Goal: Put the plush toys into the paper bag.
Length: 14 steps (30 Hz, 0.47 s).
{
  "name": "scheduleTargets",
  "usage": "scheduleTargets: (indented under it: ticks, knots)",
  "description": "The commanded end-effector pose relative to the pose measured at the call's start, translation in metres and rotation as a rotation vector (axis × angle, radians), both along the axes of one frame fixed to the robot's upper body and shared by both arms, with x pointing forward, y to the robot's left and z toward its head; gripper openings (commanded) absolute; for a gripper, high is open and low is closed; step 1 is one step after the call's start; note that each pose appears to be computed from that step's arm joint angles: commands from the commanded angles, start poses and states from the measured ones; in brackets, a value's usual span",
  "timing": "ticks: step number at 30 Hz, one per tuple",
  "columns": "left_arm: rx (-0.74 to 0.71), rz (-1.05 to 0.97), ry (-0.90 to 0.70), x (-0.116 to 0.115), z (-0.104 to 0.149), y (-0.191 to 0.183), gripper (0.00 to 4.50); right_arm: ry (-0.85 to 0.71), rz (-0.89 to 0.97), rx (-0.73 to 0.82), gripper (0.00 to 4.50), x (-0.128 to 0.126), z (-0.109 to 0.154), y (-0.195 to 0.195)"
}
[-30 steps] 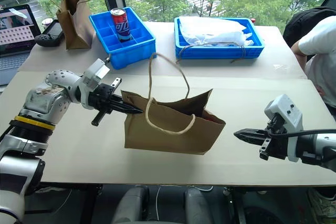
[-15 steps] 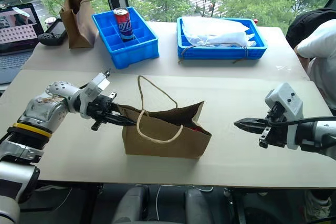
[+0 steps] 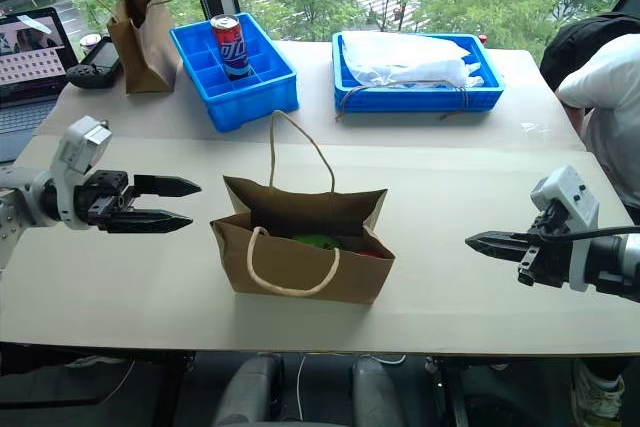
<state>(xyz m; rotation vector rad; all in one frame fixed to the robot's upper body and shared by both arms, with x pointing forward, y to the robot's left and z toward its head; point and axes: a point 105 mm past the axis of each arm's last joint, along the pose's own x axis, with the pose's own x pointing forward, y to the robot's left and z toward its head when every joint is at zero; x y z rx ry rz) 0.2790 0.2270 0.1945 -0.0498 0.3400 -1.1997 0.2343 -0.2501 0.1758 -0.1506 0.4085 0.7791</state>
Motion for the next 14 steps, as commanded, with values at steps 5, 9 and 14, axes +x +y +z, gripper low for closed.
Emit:
scheduleTargets:
  ticks: [5,9,14]
  knots:
    - [0.036,0.329,-0.182,0.018,-0.013,0.005,4.47,-0.222,-0.021,-0.006,0.00,0.001,-0.012,0.017]
    - [-0.008,0.303,-0.123,0.009,-0.022,-0.004,4.47,-0.250,-0.013,0.012,0.00,0.008,-0.014,0.022]
    - [0.058,0.345,-0.180,0.010,-0.029,0.000,4.47,-0.250,0.001,0.007,0.00,0.009,-0.012,0.021]
